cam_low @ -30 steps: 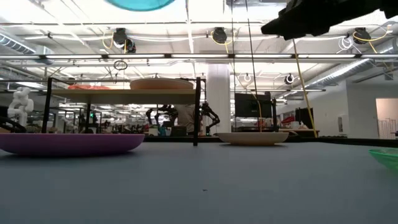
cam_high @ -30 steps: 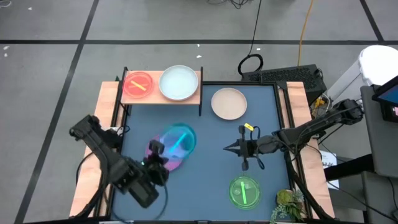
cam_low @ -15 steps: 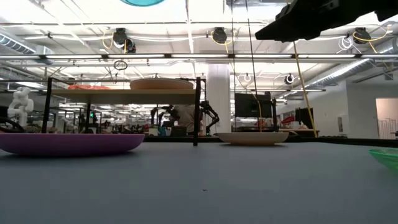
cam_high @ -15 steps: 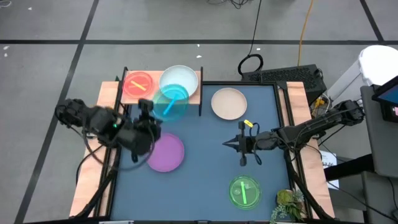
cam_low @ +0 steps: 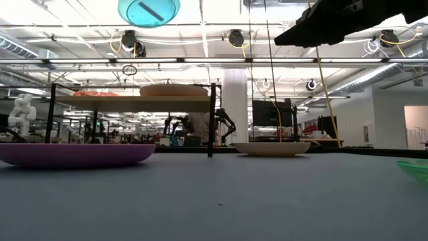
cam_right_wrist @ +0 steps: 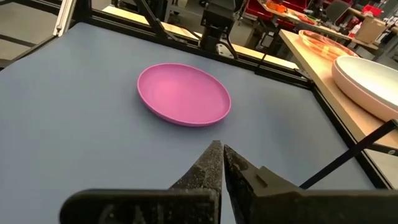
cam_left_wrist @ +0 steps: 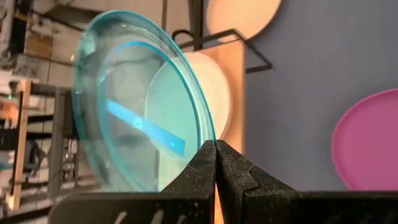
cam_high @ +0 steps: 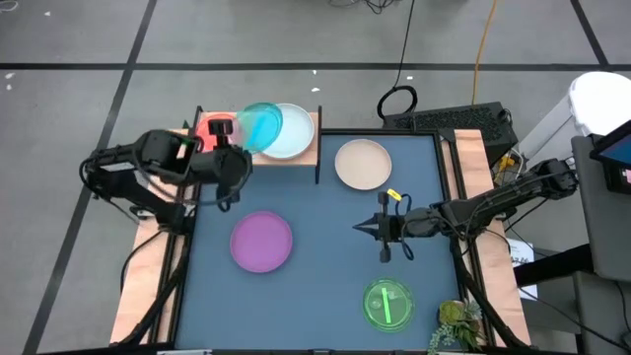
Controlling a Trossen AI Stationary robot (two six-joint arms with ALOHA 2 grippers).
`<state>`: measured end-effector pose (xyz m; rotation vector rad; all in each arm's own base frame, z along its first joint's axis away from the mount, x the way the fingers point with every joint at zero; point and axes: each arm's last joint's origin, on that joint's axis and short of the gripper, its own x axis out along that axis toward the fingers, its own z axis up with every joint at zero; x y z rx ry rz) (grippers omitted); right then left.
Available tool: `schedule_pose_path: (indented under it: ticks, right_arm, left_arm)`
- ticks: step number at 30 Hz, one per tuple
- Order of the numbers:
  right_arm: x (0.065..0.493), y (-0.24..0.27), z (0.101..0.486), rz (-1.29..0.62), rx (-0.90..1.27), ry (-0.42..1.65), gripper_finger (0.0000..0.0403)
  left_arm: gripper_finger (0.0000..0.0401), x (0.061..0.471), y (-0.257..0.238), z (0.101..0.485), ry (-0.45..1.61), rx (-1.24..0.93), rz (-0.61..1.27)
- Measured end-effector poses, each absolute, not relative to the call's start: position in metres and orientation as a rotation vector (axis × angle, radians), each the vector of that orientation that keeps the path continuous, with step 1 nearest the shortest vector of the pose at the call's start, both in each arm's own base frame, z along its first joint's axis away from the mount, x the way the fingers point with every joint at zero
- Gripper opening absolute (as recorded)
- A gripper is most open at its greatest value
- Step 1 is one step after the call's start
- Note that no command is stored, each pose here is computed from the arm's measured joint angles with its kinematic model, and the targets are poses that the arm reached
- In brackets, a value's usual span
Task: Place and stack plates onto a shelf
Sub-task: Stack the blue plate on top of the orange plate on the shelf
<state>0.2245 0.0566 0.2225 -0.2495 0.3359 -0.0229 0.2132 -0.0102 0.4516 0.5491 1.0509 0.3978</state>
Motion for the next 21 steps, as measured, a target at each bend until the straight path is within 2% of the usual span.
schedule_pose_path:
  ticks: [12,21]
  right_arm:
    - [0.225,0.057,0.223,-0.025,-0.247,0.330,0.0000]
    - [0.225,0.057,0.223,-0.026,-0.248,0.330,0.0000]
  left_arm:
    - [0.0003,0.214,0.037,0.442,1.161,0.407,0.492]
    - [0.0003,0.215,0.068,0.410,1.311,0.312,0.570]
